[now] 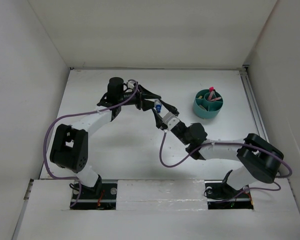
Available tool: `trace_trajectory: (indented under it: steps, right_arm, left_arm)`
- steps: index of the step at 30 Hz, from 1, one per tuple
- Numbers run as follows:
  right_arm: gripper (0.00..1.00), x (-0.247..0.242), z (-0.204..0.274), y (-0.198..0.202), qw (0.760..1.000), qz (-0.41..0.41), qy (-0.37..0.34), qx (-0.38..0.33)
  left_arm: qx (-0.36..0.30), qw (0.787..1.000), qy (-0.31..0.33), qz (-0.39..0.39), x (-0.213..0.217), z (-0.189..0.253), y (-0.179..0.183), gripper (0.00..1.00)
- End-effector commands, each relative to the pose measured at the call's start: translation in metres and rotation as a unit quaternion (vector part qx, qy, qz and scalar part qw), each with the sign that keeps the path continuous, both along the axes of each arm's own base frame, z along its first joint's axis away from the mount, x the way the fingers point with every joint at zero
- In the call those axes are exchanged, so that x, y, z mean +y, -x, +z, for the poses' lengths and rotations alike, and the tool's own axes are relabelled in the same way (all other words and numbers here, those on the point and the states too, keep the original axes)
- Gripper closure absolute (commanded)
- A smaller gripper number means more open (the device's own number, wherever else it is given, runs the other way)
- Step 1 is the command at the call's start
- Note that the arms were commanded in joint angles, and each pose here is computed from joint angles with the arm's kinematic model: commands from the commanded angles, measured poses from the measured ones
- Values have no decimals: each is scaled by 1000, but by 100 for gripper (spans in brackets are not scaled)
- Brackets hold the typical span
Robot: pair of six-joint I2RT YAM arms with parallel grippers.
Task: Sort the stationery into containers
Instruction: Place the stationery in the storage box.
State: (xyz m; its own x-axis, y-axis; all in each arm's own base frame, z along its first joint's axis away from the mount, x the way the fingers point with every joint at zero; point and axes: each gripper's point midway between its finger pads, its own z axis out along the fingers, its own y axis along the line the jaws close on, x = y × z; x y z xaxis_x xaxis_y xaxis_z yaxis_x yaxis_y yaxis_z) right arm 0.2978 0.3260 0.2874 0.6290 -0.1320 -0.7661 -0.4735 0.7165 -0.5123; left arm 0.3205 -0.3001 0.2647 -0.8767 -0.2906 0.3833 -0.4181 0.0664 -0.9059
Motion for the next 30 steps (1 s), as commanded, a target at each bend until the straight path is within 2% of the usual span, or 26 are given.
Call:
trace_trajectory:
  steps: [1,5,11,14,16,18,22,23,24,27,30]
  right_arm:
    - [49,-52,125,46,962,10,-214,-169]
    - [61,-52,125,46,962,6,-211,-172]
    - [65,-47,115,36,966,-5,-198,-166]
    - [72,-47,115,33,966,-10,-201,-163]
    - [83,-50,118,30,965,-19,-209,-160]
    - [100,-51,117,29,964,-24,-211,-157]
    - [100,-54,121,31,963,-24,-215,-160]
    - [100,-55,121,29,963,-25,-221,-154]
    - [100,-59,125,30,961,-29,-227,-155]
    - [100,-64,125,27,961,-42,-232,-146]
    - [100,-61,117,20,967,-51,-216,-126]
  left_arm:
    - [-57,998,23,-10,2,27,10,100]
    - [-59,998,27,-9,1,29,9,100]
    - [-63,998,28,-9,2,33,11,100]
    - [-67,997,30,-9,3,36,12,100]
    - [-76,997,30,-10,3,39,14,100]
    - [-81,996,29,-11,3,39,14,100]
    - [-86,996,19,-13,3,29,14,99]
    - [-81,996,18,-14,3,27,14,94]
    - [-84,996,15,-15,2,23,12,81]
    - [-90,996,10,-16,3,21,13,52]
    - [-85,996,8,-17,2,17,11,42]
